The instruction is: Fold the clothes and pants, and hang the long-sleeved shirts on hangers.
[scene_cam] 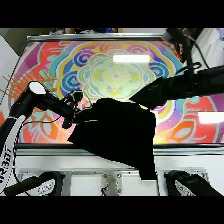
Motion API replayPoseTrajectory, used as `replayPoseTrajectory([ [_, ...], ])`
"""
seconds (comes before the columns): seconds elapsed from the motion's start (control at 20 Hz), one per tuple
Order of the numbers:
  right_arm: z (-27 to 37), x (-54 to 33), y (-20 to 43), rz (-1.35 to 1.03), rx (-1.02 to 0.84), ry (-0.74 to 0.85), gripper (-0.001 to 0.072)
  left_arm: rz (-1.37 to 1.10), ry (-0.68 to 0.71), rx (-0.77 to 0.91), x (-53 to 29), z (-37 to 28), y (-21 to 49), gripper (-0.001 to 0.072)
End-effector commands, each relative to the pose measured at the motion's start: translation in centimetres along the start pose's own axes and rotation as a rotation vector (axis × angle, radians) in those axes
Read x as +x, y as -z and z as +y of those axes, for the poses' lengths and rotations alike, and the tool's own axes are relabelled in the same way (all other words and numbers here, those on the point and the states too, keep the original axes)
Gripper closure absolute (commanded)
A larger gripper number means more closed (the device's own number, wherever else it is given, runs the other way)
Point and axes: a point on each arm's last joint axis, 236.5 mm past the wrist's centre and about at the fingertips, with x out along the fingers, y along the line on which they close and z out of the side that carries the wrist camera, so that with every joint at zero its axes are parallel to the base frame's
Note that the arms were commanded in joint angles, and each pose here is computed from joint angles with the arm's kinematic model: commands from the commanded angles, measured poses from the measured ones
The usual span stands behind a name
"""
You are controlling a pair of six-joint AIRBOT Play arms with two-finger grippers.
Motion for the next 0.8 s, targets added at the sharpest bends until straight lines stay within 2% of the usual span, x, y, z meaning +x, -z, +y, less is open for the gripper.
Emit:
replayPoseTrajectory([
  [0.0, -1.5, -2.9, 0.3, -0.144, -0.035, -0.102, 0.0053, 0.0, 0.006, 0.002, 0.0, -0.1, 0.0, 0.0689],
  [0.15, -3.2, -2.5, 1.7, -0.159, 0.063, -0.12, 0.0052, 0.0, 0.006, 0.002, 0.0, -0.1, 0.0, 0.0688],
  [0.35, -3.4, -2.4, 0.8, -0.198, 0.059, -0.135, 0.0053, 0.0, 0.006, 0.002, 0.0, -0.1, 0.0, 0.0688],
  [0.45, -3.3, -2.5, 1.3, -0.196, -0.159, -0.127, 0.0052, 0.0, 0.006, 0.002, 0.0, -0.1, 0.0, 0.0689],
  [0.75, -2.2, -1.8, 3.5, -0.142, -0.443, -0.168, 0.0052, 0.0, 0.006, 0.002, 0.0, -0.1, 0.0, 0.0688],
])
